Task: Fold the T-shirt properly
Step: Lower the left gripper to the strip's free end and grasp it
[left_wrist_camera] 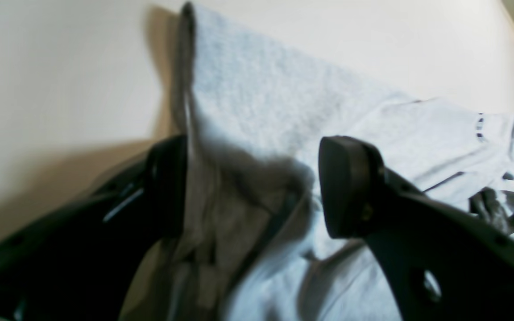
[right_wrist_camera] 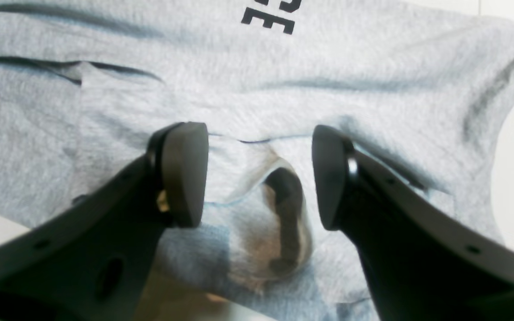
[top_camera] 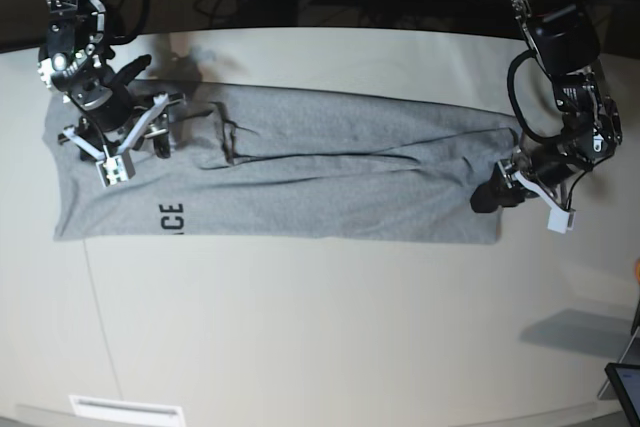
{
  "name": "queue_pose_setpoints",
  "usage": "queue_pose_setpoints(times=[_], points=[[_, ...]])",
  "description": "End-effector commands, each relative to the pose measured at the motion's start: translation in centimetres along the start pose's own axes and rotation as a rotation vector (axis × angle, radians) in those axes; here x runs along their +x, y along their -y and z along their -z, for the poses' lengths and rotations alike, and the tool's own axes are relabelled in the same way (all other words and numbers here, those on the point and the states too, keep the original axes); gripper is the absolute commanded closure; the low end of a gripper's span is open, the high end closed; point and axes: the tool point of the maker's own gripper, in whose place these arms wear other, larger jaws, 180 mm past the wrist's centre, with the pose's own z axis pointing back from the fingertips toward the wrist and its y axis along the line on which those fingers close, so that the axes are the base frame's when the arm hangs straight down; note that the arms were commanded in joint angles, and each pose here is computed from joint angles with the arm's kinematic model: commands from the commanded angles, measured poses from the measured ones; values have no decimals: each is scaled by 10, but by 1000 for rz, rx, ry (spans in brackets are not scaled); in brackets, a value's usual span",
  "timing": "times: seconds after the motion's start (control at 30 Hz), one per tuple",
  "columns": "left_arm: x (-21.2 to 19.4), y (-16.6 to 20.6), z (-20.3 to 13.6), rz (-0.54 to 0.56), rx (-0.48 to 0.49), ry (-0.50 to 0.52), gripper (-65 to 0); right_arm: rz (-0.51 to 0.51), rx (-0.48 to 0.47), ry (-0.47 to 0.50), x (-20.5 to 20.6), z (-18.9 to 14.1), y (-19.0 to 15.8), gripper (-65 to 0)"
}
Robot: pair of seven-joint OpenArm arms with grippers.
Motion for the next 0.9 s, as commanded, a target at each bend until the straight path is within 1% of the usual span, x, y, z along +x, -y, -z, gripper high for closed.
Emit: queue_pose_setpoints(times=[0.0,0.4,0.47,0.63,0.73,0.77,0.87], points=[[-2,-5,-3,18,28,-41,-427,-8,-5,43,12,-3,3,-353],[-2,-5,-3,17,28,-41,-417,-8,-5,43,12,-3,3,-353],[-2,-6,-3,17,30,-42,-368,-8,-5,43,12,-3,3,-353],[-2,-7,-4,17,31,-44,-146,-9,-5,45,12,-3,3,-353],[-5,-10,-4,30,51,-62,-22,-9,-5,45,12,-3,3,-353],[-6,-12,-4,37,62,-69,0,-9,-5,45,12,-3,3,-353],[-6,-15,-5,54,86,-82,0,-9,-5,45,12,-3,3,-353]])
